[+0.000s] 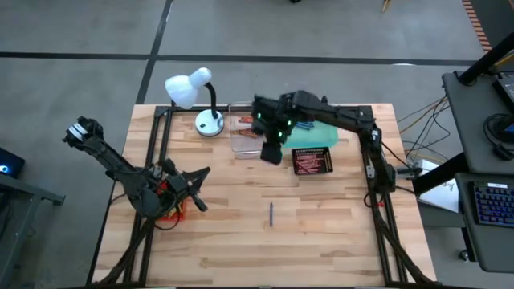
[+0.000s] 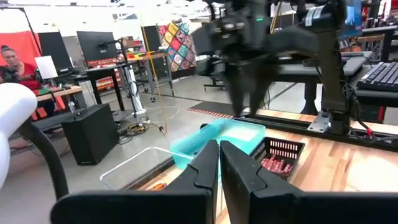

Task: Sort crayons
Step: Put the blue crayon into the blue bin

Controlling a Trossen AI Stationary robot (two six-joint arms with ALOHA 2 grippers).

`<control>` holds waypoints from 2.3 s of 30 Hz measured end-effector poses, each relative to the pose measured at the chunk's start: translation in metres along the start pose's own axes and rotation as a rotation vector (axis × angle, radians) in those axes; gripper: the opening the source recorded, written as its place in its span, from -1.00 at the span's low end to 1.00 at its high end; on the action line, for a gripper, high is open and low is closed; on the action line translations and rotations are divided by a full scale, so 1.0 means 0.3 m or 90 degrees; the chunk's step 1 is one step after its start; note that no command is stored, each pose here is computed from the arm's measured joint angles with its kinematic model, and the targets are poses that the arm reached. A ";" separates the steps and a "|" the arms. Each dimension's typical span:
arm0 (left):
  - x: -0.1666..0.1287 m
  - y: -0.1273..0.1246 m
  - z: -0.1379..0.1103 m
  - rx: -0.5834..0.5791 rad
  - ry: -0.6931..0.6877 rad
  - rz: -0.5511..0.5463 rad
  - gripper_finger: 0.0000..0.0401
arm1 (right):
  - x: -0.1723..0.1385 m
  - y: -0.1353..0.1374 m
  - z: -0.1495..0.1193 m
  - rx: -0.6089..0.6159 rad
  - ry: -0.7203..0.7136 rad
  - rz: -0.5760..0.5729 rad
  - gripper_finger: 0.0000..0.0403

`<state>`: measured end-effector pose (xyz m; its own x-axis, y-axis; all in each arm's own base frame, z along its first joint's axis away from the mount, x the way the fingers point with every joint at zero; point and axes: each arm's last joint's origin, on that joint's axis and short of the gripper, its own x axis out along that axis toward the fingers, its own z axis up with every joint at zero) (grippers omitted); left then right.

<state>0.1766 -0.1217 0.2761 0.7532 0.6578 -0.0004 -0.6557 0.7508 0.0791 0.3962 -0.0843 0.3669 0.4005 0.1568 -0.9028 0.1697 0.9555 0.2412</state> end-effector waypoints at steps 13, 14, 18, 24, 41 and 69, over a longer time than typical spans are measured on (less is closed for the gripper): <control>0.000 -0.003 0.008 0.077 0.000 0.000 -1.00 | 0.202 0.398 -0.103 0.052 0.070 -0.050 -0.38; 0.000 -0.003 0.013 0.085 -0.001 0.001 -1.00 | 0.226 0.422 -0.119 0.060 0.080 -0.052 -0.38; 0.001 -0.005 0.029 0.096 -0.002 0.001 -1.00 | 0.339 0.497 -0.183 0.103 0.106 -0.056 -0.38; 0.002 -0.012 0.030 0.099 -0.002 0.000 -1.00 | 0.483 0.528 -0.272 0.196 0.127 -0.092 -0.38; 0.004 -0.033 0.006 0.122 0.001 0.000 -1.00 | 0.664 0.450 -0.349 0.365 0.004 -0.209 -0.38; 0.006 -0.051 -0.014 0.142 0.003 0.000 -1.00 | 0.796 0.438 -0.449 0.415 -0.040 -0.165 -0.38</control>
<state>0.1877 -0.1319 0.2707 0.7526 0.6585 -0.0056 -0.6275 0.7197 0.2972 0.3927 0.1122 0.1349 0.3225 -0.0887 -0.9424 0.7639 0.6123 0.2038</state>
